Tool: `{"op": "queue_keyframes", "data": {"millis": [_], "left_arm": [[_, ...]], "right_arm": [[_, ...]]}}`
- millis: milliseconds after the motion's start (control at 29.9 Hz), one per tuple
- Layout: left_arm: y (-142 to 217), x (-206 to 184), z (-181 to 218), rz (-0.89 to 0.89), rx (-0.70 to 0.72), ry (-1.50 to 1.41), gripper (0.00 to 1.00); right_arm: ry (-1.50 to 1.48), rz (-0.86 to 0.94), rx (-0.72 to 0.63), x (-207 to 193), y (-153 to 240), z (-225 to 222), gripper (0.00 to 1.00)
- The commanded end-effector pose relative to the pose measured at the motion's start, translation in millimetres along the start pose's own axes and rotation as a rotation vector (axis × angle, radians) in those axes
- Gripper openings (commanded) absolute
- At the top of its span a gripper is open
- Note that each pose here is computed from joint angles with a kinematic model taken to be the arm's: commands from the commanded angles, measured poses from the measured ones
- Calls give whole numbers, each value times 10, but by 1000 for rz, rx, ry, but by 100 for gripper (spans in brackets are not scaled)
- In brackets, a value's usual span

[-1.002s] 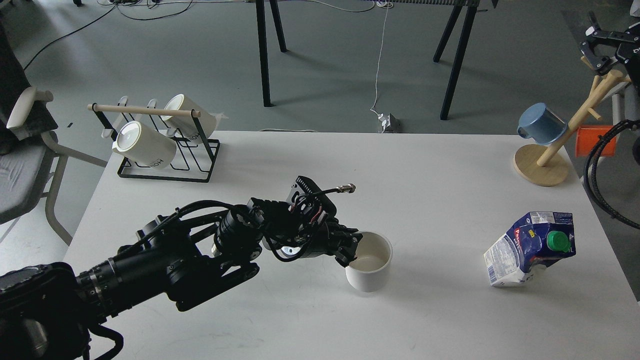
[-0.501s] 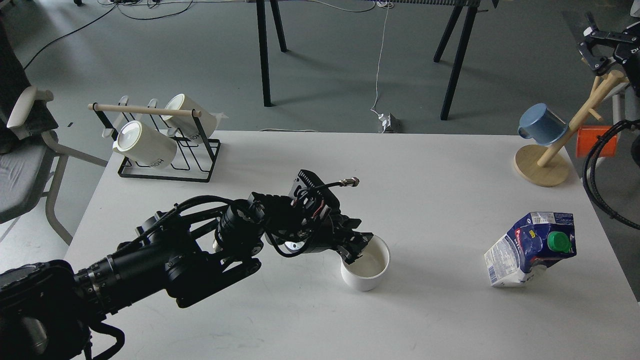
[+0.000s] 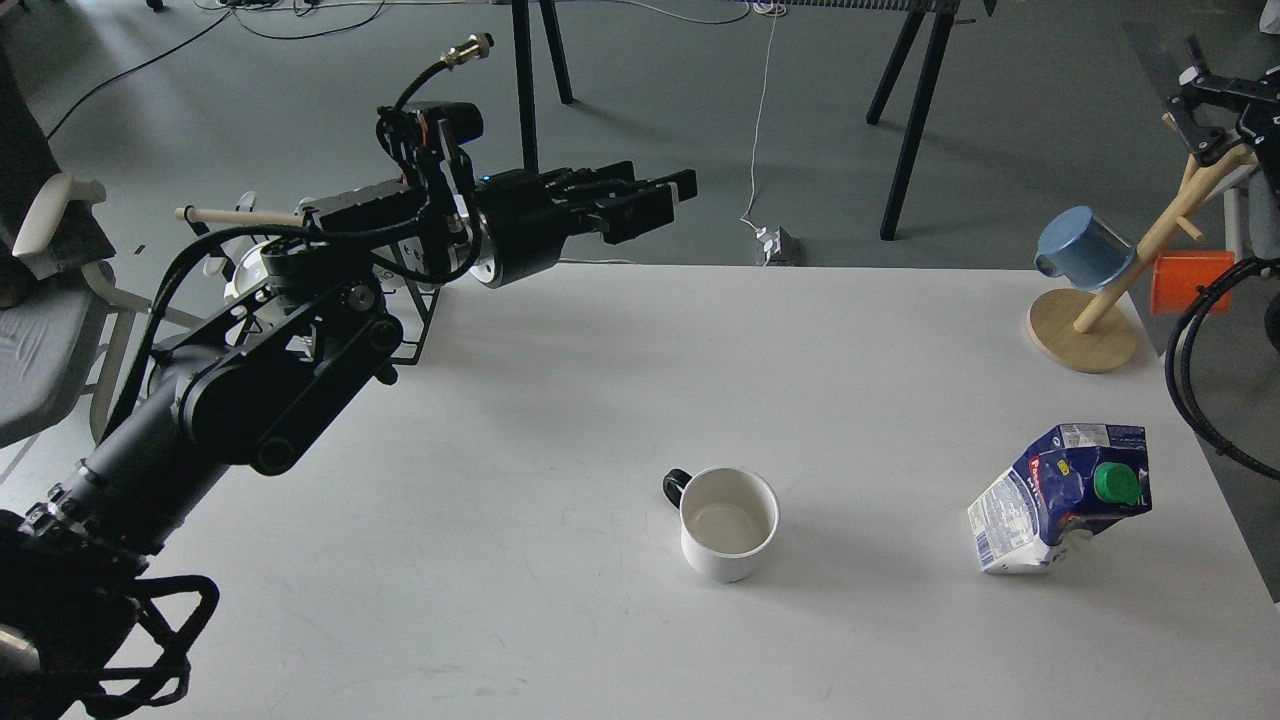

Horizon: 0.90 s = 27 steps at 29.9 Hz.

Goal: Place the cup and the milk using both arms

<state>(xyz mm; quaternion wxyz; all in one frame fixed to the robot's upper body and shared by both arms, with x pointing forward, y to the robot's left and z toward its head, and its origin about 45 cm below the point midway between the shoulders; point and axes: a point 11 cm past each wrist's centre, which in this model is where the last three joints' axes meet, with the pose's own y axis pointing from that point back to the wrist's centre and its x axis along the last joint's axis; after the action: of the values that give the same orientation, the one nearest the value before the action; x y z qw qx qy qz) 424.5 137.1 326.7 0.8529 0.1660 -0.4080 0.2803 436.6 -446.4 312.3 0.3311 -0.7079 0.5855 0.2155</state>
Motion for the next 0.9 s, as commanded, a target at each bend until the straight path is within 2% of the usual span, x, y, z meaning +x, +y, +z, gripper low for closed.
{"op": "queue_keyframes", "data": {"millis": [0,67,167,367,468,601,735,869], "left_arm": [[186,422,104,144,-135,213,94],[355,598,55,191,-170,320,99],[581,801,-50,275,-218,467,100],[1038,1091,-382,438,-290,799,100],[1259,1154,-579,526,-317,953,100],[1362,1178,-775,609,-329,1055,100],[1608,1285,-1024,746,-390,1232,100],[1805,1225,-1350,853,-362,1348,100]], "right_arm": [[-1,-46,-27,-121,120,44,99],[18,-60,-35,-157,215,-14,100],[52,-54,-40,-145,356,-173,100],[-21,86,-26,185,835,-412,100],[-111,193,-34,414,1188,-338,100],[-141,296,-69,627,1621,-143,100],[-86,445,-51,915,2172,-264,99],[-7,587,-30,1260,2603,-451,99]]}}
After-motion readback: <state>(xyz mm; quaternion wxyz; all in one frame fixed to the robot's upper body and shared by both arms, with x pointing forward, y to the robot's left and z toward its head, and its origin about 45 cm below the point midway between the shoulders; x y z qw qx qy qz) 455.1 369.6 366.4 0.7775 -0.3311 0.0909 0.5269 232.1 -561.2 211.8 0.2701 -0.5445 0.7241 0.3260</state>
